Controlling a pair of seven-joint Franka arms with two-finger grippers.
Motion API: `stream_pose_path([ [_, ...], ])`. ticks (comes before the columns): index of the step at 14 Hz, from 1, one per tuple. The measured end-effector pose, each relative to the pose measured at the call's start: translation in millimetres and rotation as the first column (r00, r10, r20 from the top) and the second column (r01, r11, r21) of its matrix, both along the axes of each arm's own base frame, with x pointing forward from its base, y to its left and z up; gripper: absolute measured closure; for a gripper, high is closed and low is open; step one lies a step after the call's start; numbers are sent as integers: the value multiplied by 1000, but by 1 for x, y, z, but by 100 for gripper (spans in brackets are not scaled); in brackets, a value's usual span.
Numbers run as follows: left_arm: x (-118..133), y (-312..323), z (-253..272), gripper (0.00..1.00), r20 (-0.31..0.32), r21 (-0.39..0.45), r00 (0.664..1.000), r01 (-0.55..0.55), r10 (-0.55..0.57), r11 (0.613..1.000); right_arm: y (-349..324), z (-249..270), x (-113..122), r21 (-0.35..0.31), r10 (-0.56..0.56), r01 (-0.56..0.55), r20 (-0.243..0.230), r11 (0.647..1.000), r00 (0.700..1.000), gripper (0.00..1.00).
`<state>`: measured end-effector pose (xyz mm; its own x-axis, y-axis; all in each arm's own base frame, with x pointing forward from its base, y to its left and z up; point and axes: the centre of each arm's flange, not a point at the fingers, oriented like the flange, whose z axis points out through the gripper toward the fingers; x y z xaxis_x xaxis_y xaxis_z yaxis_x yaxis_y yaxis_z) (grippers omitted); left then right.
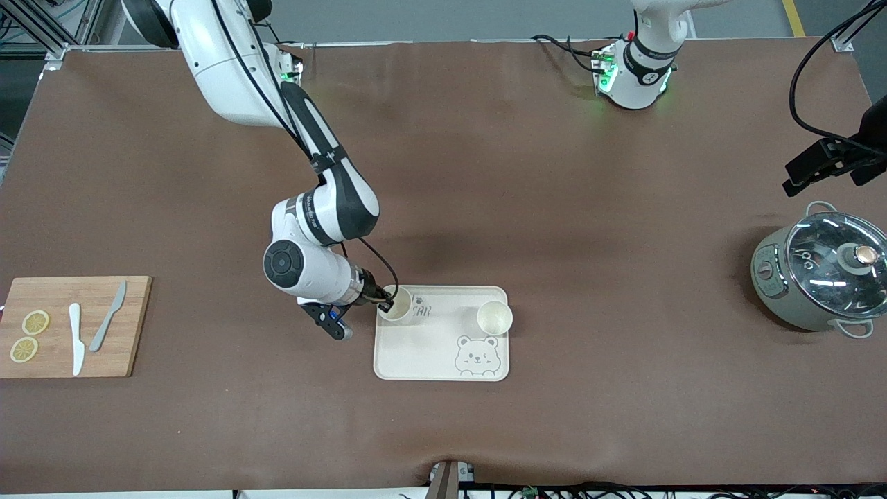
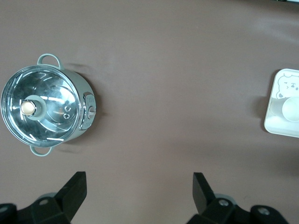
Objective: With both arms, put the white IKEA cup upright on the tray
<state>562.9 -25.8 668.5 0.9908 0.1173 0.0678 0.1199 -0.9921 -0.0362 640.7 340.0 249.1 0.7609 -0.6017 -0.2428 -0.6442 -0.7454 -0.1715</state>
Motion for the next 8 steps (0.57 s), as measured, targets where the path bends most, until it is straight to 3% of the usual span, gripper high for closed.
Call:
stream_pose_path([
  [1, -1, -1, 1, 0, 2, 2, 1000, 20, -20, 1000, 0, -1, 1, 0, -3, 3, 4, 1000, 1000, 98],
  [4, -8, -10, 9, 0, 10, 7, 998, 54, -54, 999, -1, -6, 0, -4, -9, 9, -1, 1000, 1000, 77],
  [6, -15, -20, 11, 0, 6, 12, 997, 71, -71, 997, -1, -9, 0, -7, -12, 12, -2, 1000, 1000, 71],
  [8, -23, -30, 9, 0, -2, 12, 996, 89, -89, 996, -1, -11, 0, -8, -15, 15, -3, 1000, 1000, 49],
])
